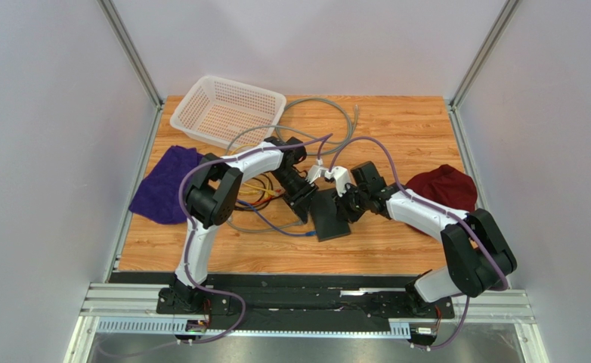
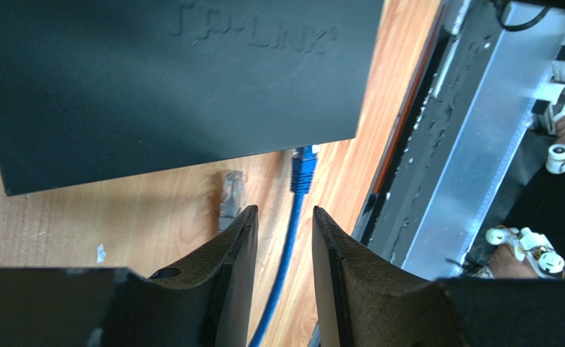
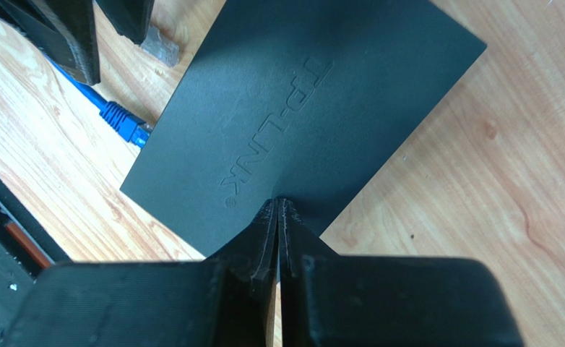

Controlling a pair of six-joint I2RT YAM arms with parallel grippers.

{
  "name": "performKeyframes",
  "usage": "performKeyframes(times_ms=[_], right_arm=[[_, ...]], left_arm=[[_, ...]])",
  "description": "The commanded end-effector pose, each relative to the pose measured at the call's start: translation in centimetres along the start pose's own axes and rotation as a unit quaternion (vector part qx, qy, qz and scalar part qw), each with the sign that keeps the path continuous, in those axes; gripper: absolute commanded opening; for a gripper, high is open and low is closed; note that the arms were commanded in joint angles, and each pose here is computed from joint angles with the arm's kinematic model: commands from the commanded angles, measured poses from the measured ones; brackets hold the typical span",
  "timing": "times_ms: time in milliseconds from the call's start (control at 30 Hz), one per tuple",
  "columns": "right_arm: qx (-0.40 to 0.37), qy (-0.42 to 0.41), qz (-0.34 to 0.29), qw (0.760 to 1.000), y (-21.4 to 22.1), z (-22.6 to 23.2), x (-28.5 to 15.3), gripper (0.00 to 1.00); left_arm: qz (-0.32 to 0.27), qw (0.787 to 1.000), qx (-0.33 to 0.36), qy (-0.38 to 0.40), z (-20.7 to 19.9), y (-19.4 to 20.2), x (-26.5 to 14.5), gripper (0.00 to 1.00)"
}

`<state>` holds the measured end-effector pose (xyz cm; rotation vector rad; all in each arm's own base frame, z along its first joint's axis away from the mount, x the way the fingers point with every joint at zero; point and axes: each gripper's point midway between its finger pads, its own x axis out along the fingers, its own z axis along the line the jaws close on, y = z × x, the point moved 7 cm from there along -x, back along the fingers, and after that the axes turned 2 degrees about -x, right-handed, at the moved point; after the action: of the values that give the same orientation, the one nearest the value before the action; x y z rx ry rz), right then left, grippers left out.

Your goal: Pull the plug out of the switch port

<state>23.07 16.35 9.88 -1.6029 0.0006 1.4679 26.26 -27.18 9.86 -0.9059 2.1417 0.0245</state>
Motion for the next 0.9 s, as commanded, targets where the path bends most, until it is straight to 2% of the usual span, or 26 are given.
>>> performKeyframes(times_ms=[0, 233, 400, 433, 633, 700, 800, 867], right_arm=[[-0.007, 0.009, 0.029, 1.0, 1.0, -0.6, 0.7, 0.04], [0.004, 0.01, 0.027, 1.0, 1.1, -0.3, 0.3, 0.04], [0.005, 0.01, 0.026, 1.0, 1.2, -0.3, 0.2, 0.04], [0.004, 0.01, 0.024, 1.0, 1.2, -0.3, 0.2, 0.04], [0.004, 0.01, 0.022, 1.0, 1.3, -0.2, 0.1, 0.04], [0.002, 0.011, 0.02, 1.0, 1.2, -0.2, 0.0, 0.04], [-0.001, 0.015, 0.018, 1.0, 1.2, -0.2, -0.2, 0.04], [-0.003, 0.019, 0.019, 1.0, 1.4, -0.2, -0.3, 0.04]], left_arm=[[0.032, 0.999, -0.002, 0.001, 1.3, 1.7, 0.7, 0.41], [0.044, 0.999, -0.013, -0.003, 1.9, 3.0, 2.2, 0.42], [0.063, 0.99, -0.017, -0.129, 4.1, 3.1, 2.0, 0.44], [0.067, 0.983, -0.01, -0.174, 4.5, 2.8, 1.1, 0.44], [0.045, 0.954, 0.02, -0.295, 6.4, 0.1, -3.0, 0.46], [0.046, 0.952, 0.023, -0.302, 6.6, -0.3, -3.1, 0.46], [0.033, 0.96, 0.011, -0.278, 6.0, -0.7, -2.8, 0.46], [0.017, 0.977, 0.024, -0.211, 4.5, -0.9, -2.2, 0.45]])
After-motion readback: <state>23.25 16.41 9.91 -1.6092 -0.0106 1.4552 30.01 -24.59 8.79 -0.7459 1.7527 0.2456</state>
